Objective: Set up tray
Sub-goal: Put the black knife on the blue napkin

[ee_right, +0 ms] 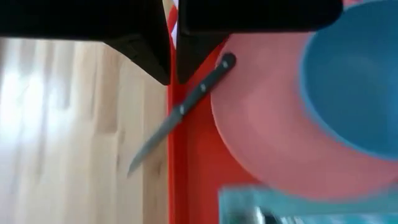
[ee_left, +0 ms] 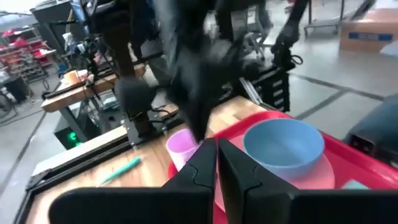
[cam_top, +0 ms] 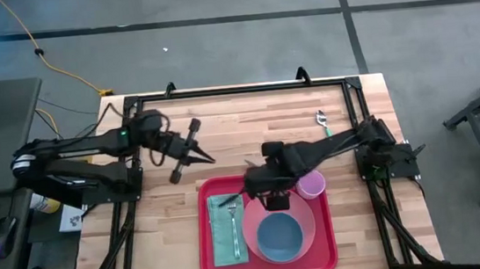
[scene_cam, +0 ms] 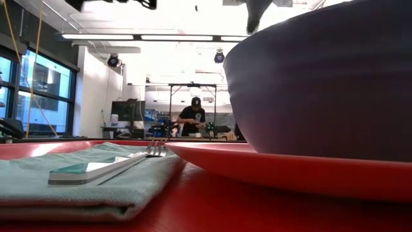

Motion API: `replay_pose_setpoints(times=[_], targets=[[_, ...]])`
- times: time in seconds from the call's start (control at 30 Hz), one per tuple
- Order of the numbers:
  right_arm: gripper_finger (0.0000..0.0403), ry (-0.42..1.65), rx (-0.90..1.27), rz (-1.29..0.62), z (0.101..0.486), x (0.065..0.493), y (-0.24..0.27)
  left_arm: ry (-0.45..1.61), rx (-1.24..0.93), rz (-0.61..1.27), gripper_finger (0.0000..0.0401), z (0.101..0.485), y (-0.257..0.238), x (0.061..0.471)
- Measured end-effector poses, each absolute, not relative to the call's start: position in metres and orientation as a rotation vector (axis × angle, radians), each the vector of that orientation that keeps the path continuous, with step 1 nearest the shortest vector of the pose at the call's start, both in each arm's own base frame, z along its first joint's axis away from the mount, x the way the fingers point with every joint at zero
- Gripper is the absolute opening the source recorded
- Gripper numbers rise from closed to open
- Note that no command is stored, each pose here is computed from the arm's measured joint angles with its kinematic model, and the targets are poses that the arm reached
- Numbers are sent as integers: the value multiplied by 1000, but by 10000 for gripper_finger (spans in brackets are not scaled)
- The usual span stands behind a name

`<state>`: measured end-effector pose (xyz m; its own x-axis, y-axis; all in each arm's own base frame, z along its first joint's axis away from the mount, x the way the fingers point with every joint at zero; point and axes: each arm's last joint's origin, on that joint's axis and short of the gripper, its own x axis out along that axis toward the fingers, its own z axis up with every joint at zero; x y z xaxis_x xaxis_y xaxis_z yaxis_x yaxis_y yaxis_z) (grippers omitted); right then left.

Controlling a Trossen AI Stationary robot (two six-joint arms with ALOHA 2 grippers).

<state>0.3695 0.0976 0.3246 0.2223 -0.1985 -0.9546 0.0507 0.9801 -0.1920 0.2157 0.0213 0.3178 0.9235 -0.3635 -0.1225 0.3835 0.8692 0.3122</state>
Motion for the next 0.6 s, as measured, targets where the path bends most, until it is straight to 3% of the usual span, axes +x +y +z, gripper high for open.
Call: replay_pose_setpoints(times=[0.2,0.6], targets=[[31,1514,52,-170,280,366,69,83,394,-408,46,327,1,185],[213,1436,336,-145,256,383,34,65,444,-449,46,334,-21,156]])
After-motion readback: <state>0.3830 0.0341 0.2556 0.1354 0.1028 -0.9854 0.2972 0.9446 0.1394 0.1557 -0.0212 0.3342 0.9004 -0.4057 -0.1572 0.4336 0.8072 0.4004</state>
